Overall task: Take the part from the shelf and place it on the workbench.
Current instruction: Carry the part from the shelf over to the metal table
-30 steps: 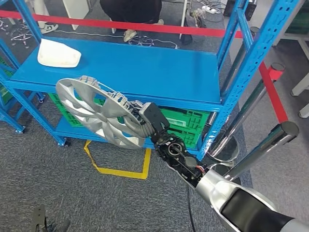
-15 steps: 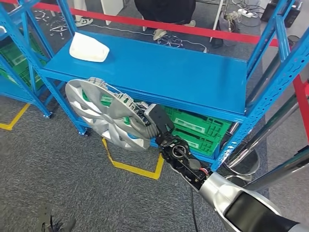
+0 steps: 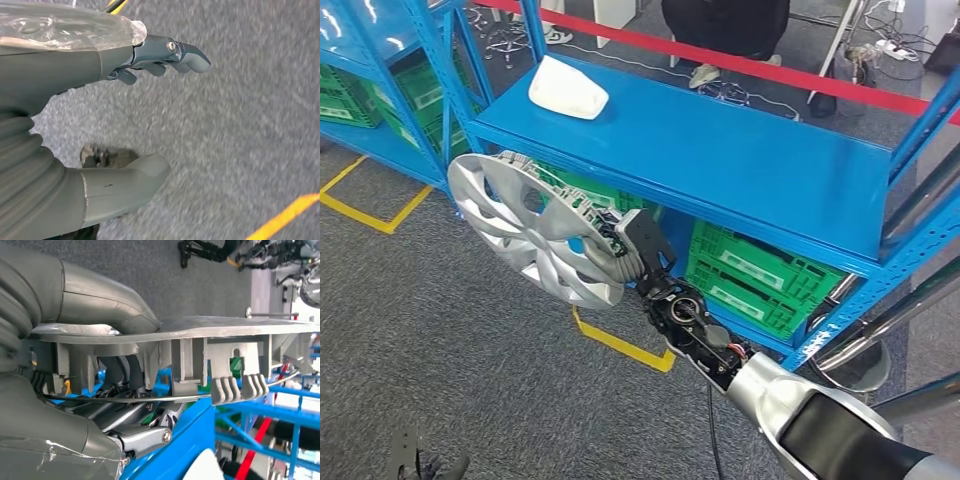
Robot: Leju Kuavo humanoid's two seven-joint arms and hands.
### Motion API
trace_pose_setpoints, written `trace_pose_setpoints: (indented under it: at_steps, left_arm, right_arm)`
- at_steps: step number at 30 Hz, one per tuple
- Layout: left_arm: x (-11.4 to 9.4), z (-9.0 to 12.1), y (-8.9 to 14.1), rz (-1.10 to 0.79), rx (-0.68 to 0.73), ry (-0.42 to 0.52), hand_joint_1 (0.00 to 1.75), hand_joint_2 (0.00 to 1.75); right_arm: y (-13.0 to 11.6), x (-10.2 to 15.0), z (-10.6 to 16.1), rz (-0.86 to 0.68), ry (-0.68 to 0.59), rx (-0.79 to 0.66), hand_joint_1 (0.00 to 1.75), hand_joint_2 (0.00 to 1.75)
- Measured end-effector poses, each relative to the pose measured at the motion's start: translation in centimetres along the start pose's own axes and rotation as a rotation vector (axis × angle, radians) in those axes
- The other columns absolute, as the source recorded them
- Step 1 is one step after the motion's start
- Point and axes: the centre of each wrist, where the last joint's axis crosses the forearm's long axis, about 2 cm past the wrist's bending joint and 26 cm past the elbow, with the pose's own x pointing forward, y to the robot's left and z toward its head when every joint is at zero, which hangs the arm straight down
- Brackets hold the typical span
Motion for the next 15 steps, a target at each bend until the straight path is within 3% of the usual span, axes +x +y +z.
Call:
trace_pose_setpoints:
  at_steps: [15]
  left_arm:
    - [0.43, -0.21, -0.07, -0.014, -0.052, 0.020, 0.00, 1.75]
  right_arm:
    - [0.00, -0.20, -0.07, 0.003, 0.001, 0.003, 1.75, 1.75]
